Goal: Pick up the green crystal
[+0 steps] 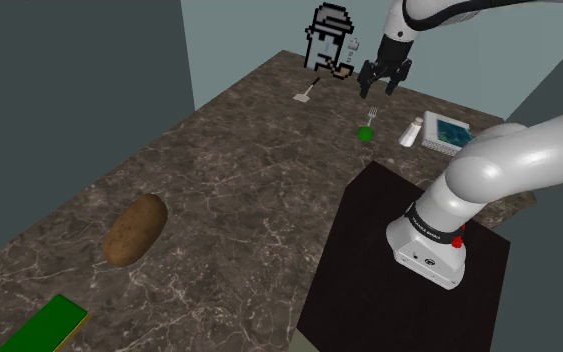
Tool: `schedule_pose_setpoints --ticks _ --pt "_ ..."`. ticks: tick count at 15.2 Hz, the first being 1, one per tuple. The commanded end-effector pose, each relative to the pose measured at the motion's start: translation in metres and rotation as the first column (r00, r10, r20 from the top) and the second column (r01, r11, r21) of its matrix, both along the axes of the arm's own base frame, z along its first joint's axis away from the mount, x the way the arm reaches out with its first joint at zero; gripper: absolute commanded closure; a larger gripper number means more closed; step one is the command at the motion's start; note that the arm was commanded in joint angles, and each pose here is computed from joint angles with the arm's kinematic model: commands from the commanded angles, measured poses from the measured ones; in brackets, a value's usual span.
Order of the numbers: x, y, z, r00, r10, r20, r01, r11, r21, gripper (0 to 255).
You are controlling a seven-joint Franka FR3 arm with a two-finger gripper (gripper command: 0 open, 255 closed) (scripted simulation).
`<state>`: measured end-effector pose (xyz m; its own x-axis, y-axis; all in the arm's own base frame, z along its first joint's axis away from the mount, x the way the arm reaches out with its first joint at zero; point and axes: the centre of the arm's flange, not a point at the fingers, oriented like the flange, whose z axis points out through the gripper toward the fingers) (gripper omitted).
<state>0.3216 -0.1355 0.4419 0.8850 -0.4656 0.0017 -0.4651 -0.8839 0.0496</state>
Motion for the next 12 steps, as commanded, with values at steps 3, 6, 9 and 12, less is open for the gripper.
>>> schedule_pose_setpoints --ticks 3,6,9,12 --pt "0.002 -0.029 -0.046 0.997 -0.076 0.017 0.076 0.997 0.0 0" --pt "0.002 -0.051 -0.079 0.991 -0.132 0.027 0.132 0.991 0.001 0" --pt "0.001 -0.072 -0.113 0.982 -0.187 0.038 0.187 0.982 0.003 0" --pt "-0.001 -0.094 -0.146 0.969 -0.242 0.048 0.242 0.97 0.005 0"
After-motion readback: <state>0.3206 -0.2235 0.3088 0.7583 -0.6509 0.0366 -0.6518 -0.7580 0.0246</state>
